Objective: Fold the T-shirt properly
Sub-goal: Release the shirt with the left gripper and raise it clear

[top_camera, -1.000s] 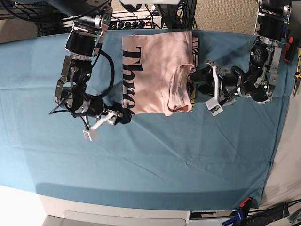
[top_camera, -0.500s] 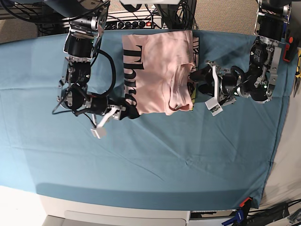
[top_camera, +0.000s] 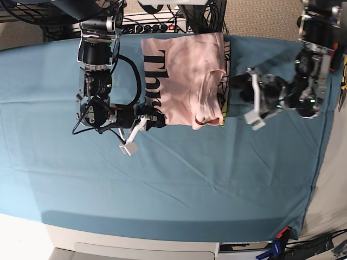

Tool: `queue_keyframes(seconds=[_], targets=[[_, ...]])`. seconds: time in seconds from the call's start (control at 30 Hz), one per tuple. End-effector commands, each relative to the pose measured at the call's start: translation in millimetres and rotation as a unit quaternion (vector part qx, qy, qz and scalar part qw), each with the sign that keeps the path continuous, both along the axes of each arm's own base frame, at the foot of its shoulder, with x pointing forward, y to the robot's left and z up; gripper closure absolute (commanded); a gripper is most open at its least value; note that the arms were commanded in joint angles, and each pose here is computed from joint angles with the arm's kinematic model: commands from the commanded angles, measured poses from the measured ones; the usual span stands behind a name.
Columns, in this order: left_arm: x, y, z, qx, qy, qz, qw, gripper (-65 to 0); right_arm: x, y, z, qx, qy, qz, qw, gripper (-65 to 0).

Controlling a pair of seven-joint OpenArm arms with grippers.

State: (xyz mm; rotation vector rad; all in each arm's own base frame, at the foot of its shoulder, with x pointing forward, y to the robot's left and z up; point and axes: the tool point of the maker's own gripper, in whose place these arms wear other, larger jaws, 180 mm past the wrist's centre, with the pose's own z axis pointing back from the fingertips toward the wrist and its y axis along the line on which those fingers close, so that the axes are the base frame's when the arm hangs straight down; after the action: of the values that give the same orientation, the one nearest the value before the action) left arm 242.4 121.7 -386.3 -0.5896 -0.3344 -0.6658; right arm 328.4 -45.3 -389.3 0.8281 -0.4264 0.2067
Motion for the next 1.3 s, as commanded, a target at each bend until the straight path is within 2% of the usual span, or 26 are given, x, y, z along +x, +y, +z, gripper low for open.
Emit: queue_keyframes(seconds=[0.0, 0.13, 0.23, 0.4, 0.6, 0.77, 0.93, 1.17, 1.27], targets=[[3, 14, 8, 0.008, -0.006, 0.003, 1.000, -34.1, 7, 2, 10, 0.002, -0.018, 0.007, 0.9998, -3.2], [-11, 53, 6, 0.052, 0.018, 0.013, 0.998, -39.0, 7, 2, 11, 0.002, -0.021, 0.010, 0.9997, -3.2], [-27, 69, 3, 0.062, 0.042, 0.016, 0.997, -41.3, 7, 2, 11, 0.003, -0.021, 0.010, 0.9997, -3.2], [-60, 60, -6, 0.029, 0.089, 0.015, 0.996, -41.3, 7, 2, 11, 0.002, -0.021, 0.010, 0.9997, -3.2], [-107, 15, 1, -0.044, 0.120, -0.028, 0.991, -41.3, 7, 1, 9, -0.006, -0.021, 0.012, 0.9997, -3.2], [-126, -21, 14, -0.070, 0.090, -0.060, 0.992, -41.2, 7, 0, 8, -0.009, -0.020, 0.012, 0.9997, -3.2], [-112, -30, 14, -0.048, 0.050, -0.038, 0.997, -41.2, 7, 0, 8, -0.009, -0.020, 0.013, 0.9997, -3.2], [-105, -27, 10, -0.032, 0.038, -0.025, 0.998, -41.2, 7, 0, 8, -0.009, -0.020, 0.012, 0.9997, -3.2], [-98, -33, 7, -0.031, 0.030, 0.000, 0.999, -41.2, 7, 0, 8, -0.009, -0.020, 0.013, 0.9997, -3.2]])
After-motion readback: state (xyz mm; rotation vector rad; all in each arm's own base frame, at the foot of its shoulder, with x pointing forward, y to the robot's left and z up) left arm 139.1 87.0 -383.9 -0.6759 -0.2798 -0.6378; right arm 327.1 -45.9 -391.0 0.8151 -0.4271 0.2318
